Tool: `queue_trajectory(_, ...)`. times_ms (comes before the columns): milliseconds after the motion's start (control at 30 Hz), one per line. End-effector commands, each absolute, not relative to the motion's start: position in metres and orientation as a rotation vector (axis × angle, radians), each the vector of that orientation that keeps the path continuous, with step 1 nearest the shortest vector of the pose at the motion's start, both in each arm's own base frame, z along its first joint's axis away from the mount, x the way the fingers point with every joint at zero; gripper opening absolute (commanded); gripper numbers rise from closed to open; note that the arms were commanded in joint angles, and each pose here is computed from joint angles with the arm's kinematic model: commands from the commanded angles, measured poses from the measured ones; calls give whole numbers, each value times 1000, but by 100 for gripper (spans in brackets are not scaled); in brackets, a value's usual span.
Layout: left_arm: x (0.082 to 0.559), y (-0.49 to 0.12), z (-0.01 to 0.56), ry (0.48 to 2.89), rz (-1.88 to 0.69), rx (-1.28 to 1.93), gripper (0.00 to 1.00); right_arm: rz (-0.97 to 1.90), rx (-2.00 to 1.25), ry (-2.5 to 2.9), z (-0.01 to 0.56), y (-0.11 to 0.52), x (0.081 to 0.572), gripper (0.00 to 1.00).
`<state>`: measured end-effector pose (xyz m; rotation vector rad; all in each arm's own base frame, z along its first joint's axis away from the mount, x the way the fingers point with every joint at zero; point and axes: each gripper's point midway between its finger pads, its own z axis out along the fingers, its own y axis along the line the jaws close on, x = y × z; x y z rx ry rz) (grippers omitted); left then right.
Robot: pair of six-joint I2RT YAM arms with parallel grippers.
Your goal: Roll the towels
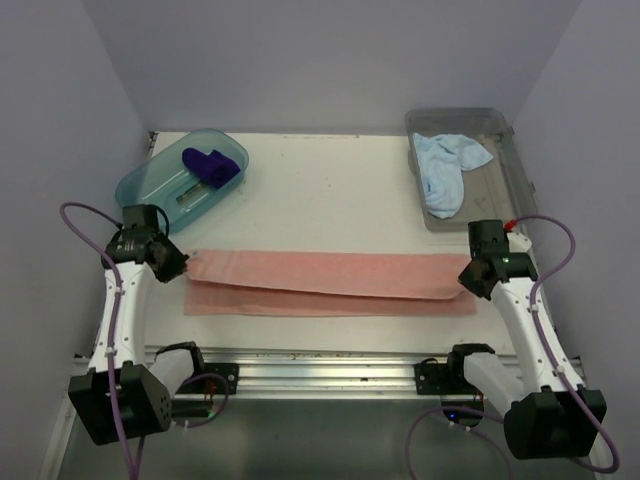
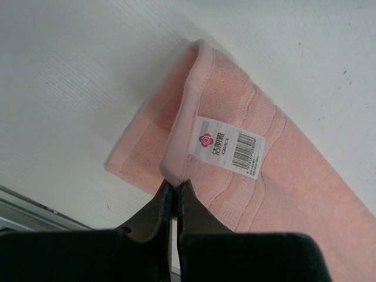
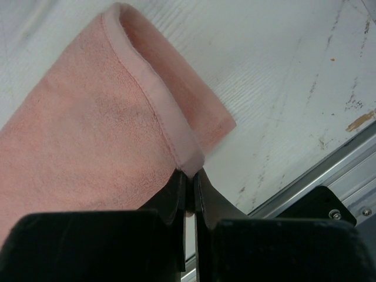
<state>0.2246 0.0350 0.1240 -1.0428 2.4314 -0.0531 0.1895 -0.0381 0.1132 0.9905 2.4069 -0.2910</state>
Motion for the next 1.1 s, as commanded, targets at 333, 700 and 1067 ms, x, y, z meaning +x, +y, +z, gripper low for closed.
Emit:
queue_trajectory(333,206,35,89,2450,-23,-1166,0,-341,1111,2428,78,-39,178,0)
queue_trajectory(700,196,21,87,2502,-91,-1202,62,-337,1063,2395,97,-43,192,57)
queue_trajectory(1067,273,-10,138,2360,-337,-817,66,-96,815,2435,115,-15,258,50)
